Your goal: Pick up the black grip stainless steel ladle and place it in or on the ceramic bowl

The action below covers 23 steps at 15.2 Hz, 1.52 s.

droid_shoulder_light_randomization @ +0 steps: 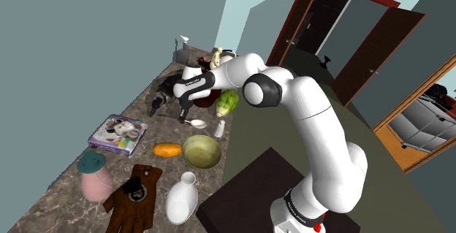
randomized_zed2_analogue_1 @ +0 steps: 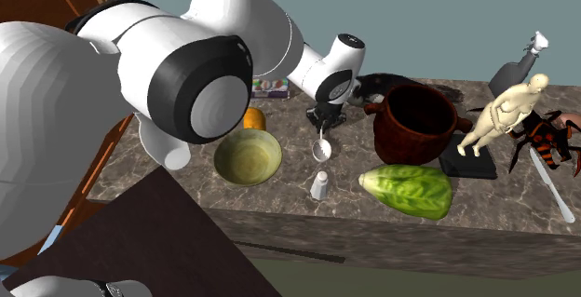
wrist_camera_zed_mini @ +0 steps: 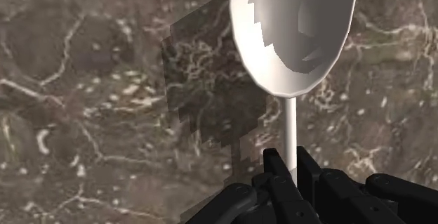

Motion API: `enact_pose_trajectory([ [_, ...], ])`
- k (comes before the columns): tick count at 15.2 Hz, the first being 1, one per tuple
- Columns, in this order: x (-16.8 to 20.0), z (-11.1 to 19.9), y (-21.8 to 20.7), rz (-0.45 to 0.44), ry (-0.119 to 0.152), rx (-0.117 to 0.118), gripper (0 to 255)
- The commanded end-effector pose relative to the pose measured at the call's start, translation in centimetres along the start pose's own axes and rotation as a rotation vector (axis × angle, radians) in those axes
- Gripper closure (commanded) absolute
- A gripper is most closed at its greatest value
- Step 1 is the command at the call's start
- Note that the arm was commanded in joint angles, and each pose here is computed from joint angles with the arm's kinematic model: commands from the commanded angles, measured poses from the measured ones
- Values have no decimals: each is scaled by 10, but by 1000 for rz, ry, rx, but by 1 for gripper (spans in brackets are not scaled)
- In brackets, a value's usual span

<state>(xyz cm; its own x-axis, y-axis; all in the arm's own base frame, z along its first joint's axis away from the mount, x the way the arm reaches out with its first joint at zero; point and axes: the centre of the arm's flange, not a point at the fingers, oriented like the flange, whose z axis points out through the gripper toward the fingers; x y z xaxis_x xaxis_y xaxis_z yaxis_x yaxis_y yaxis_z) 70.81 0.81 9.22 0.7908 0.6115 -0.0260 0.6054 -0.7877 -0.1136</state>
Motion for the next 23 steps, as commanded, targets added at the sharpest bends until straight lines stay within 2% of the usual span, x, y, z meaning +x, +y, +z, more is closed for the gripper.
enact_pose_trajectory([
  [1,0,-8,-1,0,0,0,255],
  [23,-3,-123,-14,0,0,0,255],
])
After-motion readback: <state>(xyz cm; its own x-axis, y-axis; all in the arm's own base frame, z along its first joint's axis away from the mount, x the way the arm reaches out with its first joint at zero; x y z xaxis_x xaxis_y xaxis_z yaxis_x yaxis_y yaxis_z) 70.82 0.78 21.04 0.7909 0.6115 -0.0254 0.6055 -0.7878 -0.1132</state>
